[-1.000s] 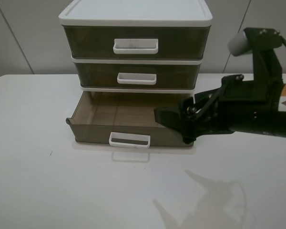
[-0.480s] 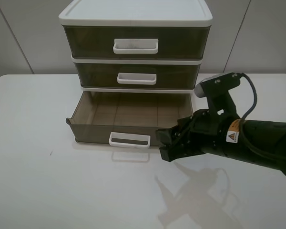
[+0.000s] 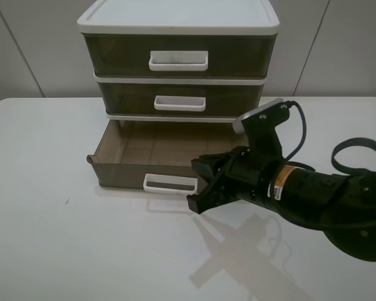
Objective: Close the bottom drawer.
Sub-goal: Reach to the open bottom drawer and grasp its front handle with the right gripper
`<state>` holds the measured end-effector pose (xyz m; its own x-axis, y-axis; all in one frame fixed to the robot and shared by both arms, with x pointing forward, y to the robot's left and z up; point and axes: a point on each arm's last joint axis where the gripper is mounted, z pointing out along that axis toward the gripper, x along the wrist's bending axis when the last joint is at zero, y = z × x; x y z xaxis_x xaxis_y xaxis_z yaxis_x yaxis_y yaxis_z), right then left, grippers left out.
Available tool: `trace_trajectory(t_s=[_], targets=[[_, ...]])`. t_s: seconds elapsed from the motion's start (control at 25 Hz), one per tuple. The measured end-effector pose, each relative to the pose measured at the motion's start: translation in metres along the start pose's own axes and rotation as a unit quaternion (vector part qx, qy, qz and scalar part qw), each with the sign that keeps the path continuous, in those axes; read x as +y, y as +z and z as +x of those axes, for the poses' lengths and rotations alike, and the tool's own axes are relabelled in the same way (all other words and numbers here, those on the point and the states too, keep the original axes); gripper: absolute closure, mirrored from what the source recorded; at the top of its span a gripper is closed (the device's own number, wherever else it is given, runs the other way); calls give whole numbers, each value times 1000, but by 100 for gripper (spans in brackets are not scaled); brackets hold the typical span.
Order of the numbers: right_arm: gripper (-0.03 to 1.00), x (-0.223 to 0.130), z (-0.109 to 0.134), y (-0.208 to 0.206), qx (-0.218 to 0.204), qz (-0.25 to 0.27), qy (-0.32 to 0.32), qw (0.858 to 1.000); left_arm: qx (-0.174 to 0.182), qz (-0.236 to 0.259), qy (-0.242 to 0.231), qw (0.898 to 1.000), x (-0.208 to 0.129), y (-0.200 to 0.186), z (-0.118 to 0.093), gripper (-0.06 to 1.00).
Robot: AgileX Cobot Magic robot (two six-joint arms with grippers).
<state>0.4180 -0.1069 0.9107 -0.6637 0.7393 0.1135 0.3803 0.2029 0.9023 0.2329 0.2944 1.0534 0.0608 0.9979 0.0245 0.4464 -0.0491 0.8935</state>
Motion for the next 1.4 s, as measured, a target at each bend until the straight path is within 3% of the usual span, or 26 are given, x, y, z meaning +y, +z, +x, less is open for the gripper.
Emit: trace_trajectory(t_s=[0.72, 0.96, 1.2, 1.4], targets=[[95, -29, 16, 34, 83, -23, -1, 996, 0, 0, 0, 1000, 0, 0, 0, 23], [95, -31, 17, 50, 81, -21, 1, 996, 0, 0, 0, 1000, 0, 0, 0, 23], [95, -31, 9, 60, 35, -13, 28, 999, 0, 0, 0, 1000, 0, 0, 0, 23], [95, -31, 8, 62, 25, -5, 32, 999, 0, 0, 0, 1000, 0, 0, 0, 23]])
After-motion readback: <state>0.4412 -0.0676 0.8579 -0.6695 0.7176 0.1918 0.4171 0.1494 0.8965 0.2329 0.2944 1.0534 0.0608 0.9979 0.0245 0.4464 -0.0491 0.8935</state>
